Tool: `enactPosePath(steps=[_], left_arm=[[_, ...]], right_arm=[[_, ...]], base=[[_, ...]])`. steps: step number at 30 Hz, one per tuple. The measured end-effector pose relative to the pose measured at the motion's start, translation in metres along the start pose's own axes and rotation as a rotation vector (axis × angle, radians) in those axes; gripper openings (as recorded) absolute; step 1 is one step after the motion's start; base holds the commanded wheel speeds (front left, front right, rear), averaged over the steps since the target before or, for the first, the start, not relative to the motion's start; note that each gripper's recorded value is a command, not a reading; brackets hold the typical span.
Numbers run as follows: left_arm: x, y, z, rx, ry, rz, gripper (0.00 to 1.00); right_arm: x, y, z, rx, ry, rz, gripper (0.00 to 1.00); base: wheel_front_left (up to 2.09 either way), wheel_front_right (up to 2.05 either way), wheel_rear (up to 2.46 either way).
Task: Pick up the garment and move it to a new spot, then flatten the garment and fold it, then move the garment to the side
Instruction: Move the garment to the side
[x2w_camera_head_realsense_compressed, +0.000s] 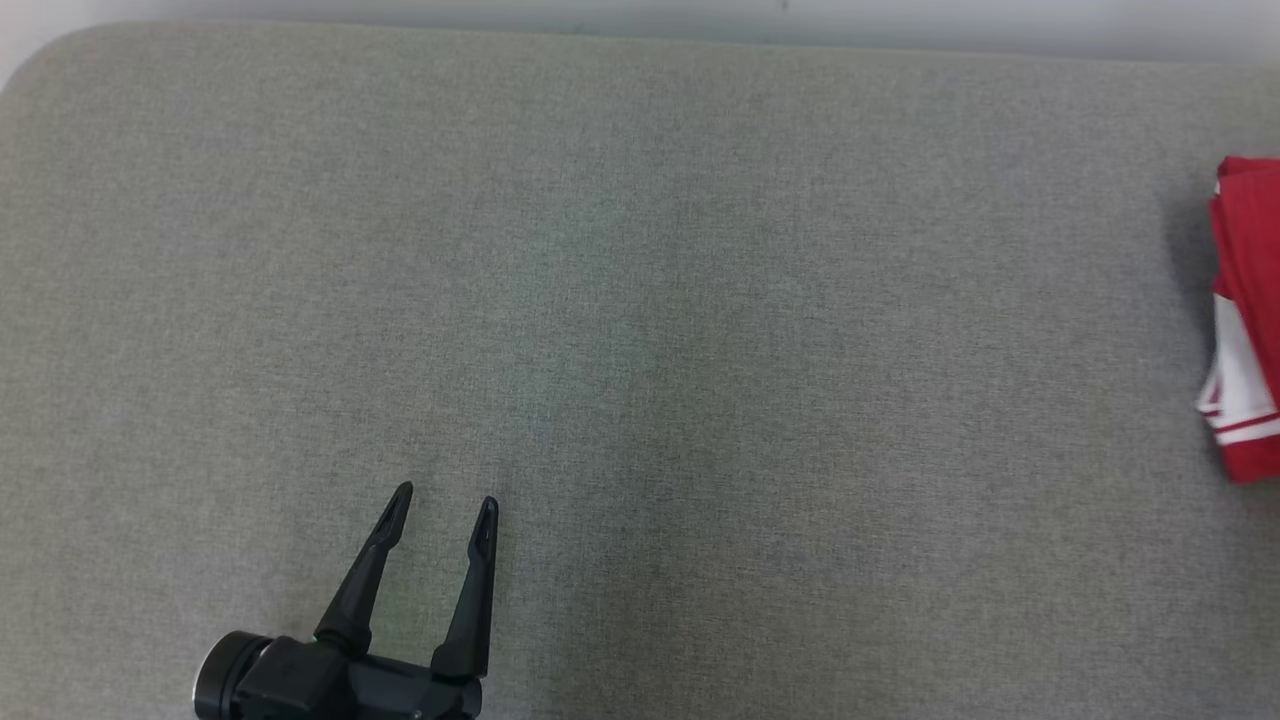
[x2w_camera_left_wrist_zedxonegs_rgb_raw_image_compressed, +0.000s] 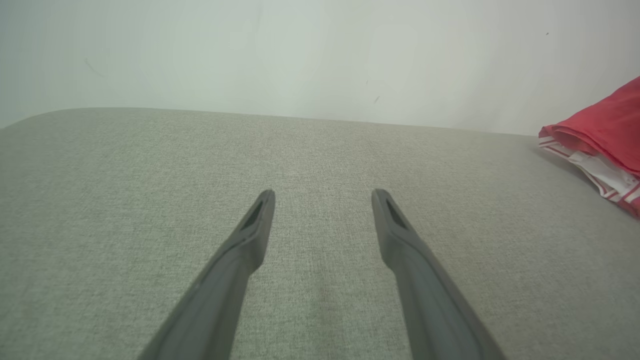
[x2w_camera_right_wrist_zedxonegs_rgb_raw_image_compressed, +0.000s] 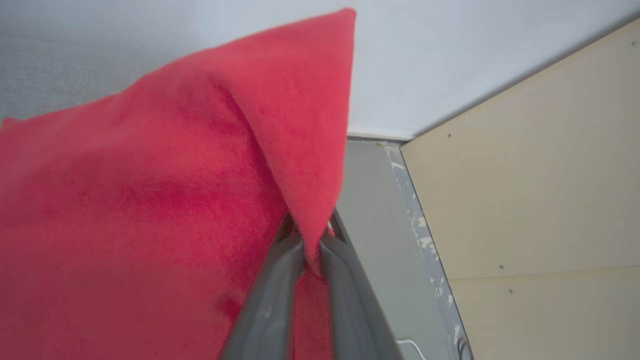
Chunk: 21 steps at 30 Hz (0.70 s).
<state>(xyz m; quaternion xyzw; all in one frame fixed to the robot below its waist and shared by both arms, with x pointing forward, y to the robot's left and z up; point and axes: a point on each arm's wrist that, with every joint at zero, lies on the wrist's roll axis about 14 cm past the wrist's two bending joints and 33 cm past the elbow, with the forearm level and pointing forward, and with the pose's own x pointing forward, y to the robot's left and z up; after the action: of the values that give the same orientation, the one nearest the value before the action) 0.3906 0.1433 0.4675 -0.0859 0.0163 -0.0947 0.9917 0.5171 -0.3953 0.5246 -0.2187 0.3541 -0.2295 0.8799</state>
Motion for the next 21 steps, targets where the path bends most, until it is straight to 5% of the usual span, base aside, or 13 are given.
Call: enactPosePath(steps=[2, 7, 14, 21], left_arm=[[0.001, 0.0, -0.002, 0.001, 0.006, -0.002, 1.0], [0.005, 0.002, 0.005, 0.014, -0.016, -0.001, 1.0], [0.007, -0.001, 0.04, 0.025, -0.123, -0.003, 1.0], [-0.009, 0.005, 0.065, -0.006, -0.2, 0.04, 1.0]], right_arm=[[0.003, -0.004, 0.01, -0.042, -0.072, -0.023, 1.0], [0.016, -0.008, -0.019, -0.115, 0.002, -0.069, 1.0], [0.002, 0.0, -0.032, -0.061, 0.001, -0.043, 1.0], [-0.046, 0.013, 0.006, 0.083, -0.282, 0.04, 1.0]], base=[[0.0, 0.0, 0.0], [0.0, 0.0, 0.0], [0.0, 0.0, 0.0], [0.0, 0.0, 0.0]])
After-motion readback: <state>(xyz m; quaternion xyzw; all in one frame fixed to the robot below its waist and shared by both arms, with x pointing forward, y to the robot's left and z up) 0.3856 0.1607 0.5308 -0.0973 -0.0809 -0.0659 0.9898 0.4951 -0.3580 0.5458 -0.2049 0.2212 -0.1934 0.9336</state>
